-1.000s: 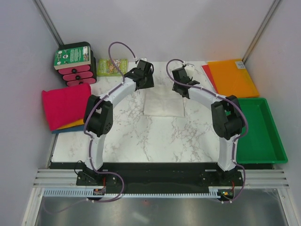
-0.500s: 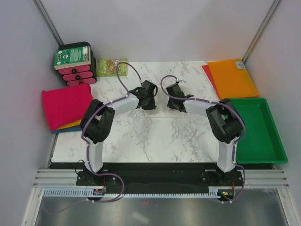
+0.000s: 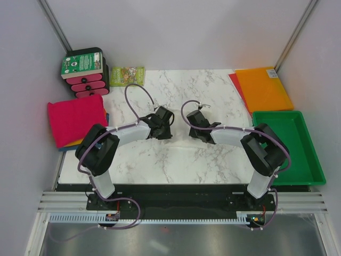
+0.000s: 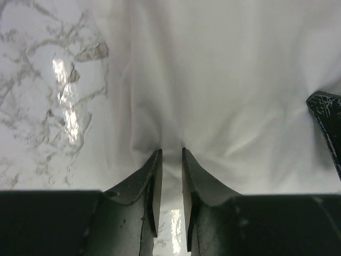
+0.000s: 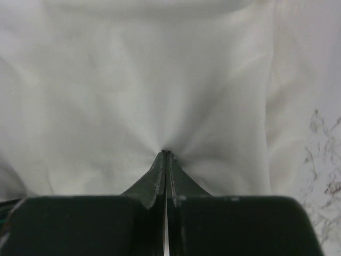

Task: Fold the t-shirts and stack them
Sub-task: Fold the tshirt

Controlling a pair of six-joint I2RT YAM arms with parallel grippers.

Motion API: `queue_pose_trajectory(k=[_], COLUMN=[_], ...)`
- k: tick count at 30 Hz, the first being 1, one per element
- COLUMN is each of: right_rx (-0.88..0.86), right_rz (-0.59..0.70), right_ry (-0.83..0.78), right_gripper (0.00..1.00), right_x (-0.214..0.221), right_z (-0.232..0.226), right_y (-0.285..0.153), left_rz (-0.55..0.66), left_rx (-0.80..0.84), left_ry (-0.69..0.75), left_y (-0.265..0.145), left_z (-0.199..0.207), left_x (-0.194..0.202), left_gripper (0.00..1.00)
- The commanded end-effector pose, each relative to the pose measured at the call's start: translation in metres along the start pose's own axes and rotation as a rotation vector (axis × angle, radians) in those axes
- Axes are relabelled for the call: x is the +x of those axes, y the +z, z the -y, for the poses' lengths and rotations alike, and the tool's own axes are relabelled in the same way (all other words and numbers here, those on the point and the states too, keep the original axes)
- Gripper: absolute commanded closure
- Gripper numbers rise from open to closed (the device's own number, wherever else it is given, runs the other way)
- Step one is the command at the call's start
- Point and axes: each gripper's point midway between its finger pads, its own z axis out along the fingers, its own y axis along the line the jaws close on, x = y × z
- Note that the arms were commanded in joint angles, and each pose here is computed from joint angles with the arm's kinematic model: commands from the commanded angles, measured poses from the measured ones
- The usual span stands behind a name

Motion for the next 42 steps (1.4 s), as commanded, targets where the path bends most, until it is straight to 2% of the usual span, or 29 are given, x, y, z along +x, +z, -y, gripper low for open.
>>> queue_pose_trajectory(k=[1,3,5,7,8,9,10,11,12,13,14,15,16,17,20,23,25,27,28,29,31,32,34,35,36,37,39,40,42], right_rx=[0.06,0.066,0.04,0.016,-0.008,-0.033,-0.045,-0.06,-0.074,-0.072,-0.065,-0.062,-0.043,-0.031,-0.017,0.004,0.015,0.02,0.031,0.027,0.03,0.0,0.007,-0.01,-0.013,-0.014,-0.055,-0.054,-0.071], right_rz=[-0.044,-0.015,0.047,0.155,0.218,0.301,0.348,0.395,0.467,0.498,0.515,0.537,0.552,0.549,0.554,0.564,0.57,0.583,0.578,0.597,0.604,0.635,0.637,0.665,0.672,0.672,0.702,0.699,0.714], right_ry=[-0.031,-0.029,-0.032,-0.048,-0.043,-0.024,-0.052,-0.045,-0.018,-0.017,-0.027,-0.023,-0.022,-0.037,-0.048,-0.067,-0.077,-0.074,-0.082,-0.069,-0.082,-0.06,-0.09,-0.07,-0.071,-0.078,-0.046,-0.054,-0.044], right_gripper=[1.0,1.0,1.0,0.92,0.82,0.77,0.73,0.65,0.62,0.57,0.49,0.45,0.4,0.29,0.11,0.04,0.02,0.02,0.02,0.02,0.02,0.02,0.02,0.02,0.02,0.02,0.02,0.02,0.02], right_x=[0.03,0.02,-0.01,-0.052,-0.077,-0.107,-0.123,-0.139,-0.159,-0.166,-0.169,-0.174,-0.176,-0.172,-0.16,-0.147,-0.14,-0.138,-0.133,-0.134,-0.126,-0.13,-0.12,-0.123,-0.121,-0.115,-0.118,-0.113,-0.113], right_z=[0.019,0.017,0.002,-0.007,-0.016,-0.019,-0.02,-0.021,-0.016,-0.012,-0.006,0.002,0.009,0.015,0.03,0.044,0.053,0.059,0.063,0.065,0.07,0.069,0.076,0.075,0.076,0.078,0.075,0.077,0.075], right_y=[-0.013,-0.015,-0.028,-0.057,-0.074,-0.103,-0.12,-0.138,-0.166,-0.179,-0.188,-0.204,-0.21,-0.212,-0.222,-0.226,-0.228,-0.232,-0.228,-0.231,-0.227,-0.233,-0.225,-0.227,-0.226,-0.221,-0.225,-0.221,-0.22], left_rz=[0.034,0.06,0.093,0.171,0.206,0.247,0.328,0.365,0.394,0.45,0.467,0.481,0.455,0.461,0.398,0.449,0.509,0.5,0.5,0.52,0.522,0.646,0.694,0.848,0.895,0.916,1.014,0.971,0.989], left_rx=[-0.018,-0.015,-0.001,0.031,0.043,0.019,0.052,0.04,-0.005,0.006,-0.02,-0.05,-0.077,-0.094,-0.197,-0.421,-0.428,-0.412,-0.38,-0.286,-0.24,-0.203,-0.26,-0.266,-0.262,-0.264,-0.218,-0.217,-0.189], left_ry=[-0.038,-0.039,-0.033,-0.026,-0.006,0.0,-0.013,-0.006,-0.007,-0.021,-0.04,-0.066,-0.072,-0.107,-0.172,-0.163,-0.094,-0.032,0.095,0.145,0.233,0.214,0.195,0.165,0.165,0.203,0.239,0.247,0.264], left_y=[-0.017,-0.026,-0.038,-0.071,-0.086,-0.1,-0.134,-0.149,-0.164,-0.189,-0.2,-0.208,-0.213,-0.22,-0.219,-0.223,-0.222,-0.203,-0.195,-0.172,-0.144,-0.148,-0.133,-0.148,-0.149,-0.143,-0.153,-0.14,-0.137], left_z=[-0.008,-0.008,-0.004,0.004,0.006,-0.001,0.0,-0.007,-0.021,-0.027,-0.041,-0.053,-0.066,-0.083,-0.121,-0.171,-0.179,-0.186,-0.182,-0.175,-0.182,-0.179,-0.199,-0.198,-0.2,-0.206,-0.202,-0.212,-0.21], left_x=[0.003,-0.003,-0.013,-0.036,-0.044,-0.051,-0.066,-0.072,-0.074,-0.081,-0.083,-0.084,-0.078,-0.081,-0.067,-0.071,-0.09,-0.085,-0.089,-0.088,-0.076,-0.099,-0.091,-0.114,-0.115,-0.101,-0.11,-0.106,-0.11], left_gripper=[0.7,0.6,0.55,0.48,0.46,0.39,0.07,0.01,0.0,0.01,0.0,0.0,0.01,0.0,0.0,0.0,0.0,0.0,0.0,0.0,0.0,0.0,0.0,0.0,0.0,0.0,0.0,0.0,0.0])
